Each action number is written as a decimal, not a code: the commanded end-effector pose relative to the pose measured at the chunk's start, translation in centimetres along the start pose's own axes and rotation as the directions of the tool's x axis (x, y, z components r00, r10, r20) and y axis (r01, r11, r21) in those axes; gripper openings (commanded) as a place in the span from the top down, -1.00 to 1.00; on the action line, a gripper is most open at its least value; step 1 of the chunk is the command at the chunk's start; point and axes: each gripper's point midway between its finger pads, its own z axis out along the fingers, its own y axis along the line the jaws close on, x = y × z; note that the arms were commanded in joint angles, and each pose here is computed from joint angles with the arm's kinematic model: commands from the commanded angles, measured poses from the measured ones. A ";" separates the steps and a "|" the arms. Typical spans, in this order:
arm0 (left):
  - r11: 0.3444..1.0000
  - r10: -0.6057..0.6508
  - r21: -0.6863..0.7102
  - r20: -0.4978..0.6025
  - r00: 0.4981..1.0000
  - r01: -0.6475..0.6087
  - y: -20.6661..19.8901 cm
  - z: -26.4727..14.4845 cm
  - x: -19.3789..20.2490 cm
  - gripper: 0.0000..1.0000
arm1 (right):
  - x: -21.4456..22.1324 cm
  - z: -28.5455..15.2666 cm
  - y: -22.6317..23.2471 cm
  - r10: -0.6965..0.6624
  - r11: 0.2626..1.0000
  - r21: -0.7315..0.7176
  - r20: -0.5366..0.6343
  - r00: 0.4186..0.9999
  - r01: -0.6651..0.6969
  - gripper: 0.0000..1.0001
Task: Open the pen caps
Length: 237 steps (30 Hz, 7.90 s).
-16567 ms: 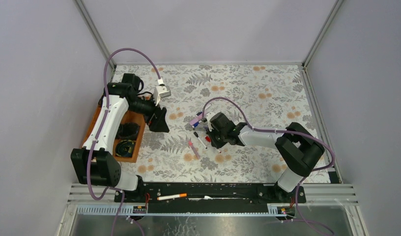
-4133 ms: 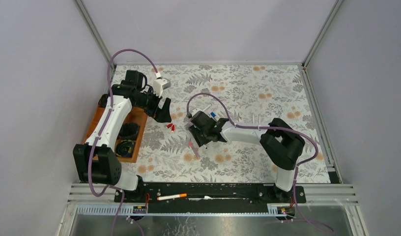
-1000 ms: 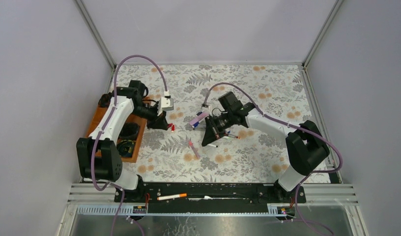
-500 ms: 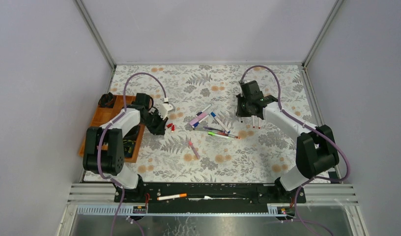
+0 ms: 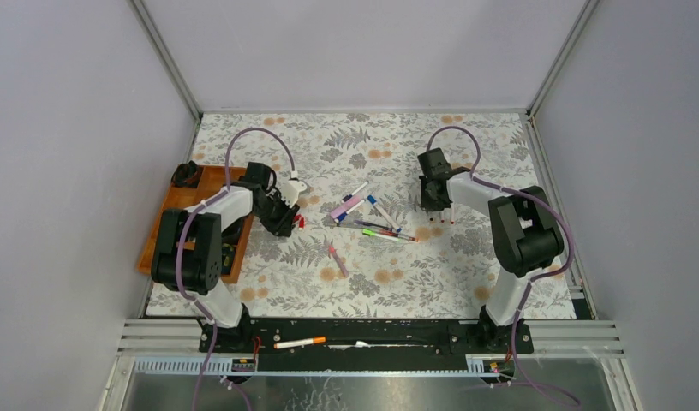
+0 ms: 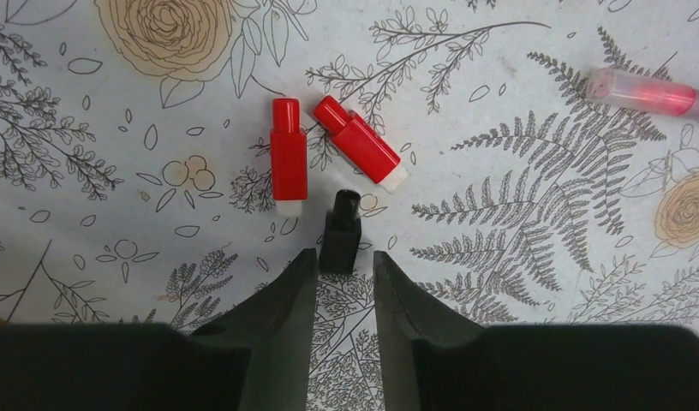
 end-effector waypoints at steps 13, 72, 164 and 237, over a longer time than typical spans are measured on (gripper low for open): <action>0.999 0.041 0.022 0.136 0.990 -0.044 -2.0 -5.4 -5.4 -0.58 | -1.0 -0.3 -1.4 0.017 0.997 0.075 0.056 0.998 -0.021 0.28; 0.906 0.106 0.370 0.274 0.956 -0.207 -9.5 -12.0 -4.8 -0.97 | 12.6 -12.7 23.3 -0.496 0.599 -0.609 0.228 0.838 0.520 1.00; 0.746 0.641 0.092 0.169 0.749 -0.659 -4.7 -11.1 -5.9 1.00 | 12.8 -22.0 19.6 -0.555 0.225 -0.973 -0.080 0.828 0.057 1.00; 0.996 0.033 0.070 0.275 0.961 -0.055 -4.8 -14.3 -12.5 -0.97 | 3.0 -9.4 12.9 -0.286 0.867 -0.361 0.204 0.936 0.344 0.00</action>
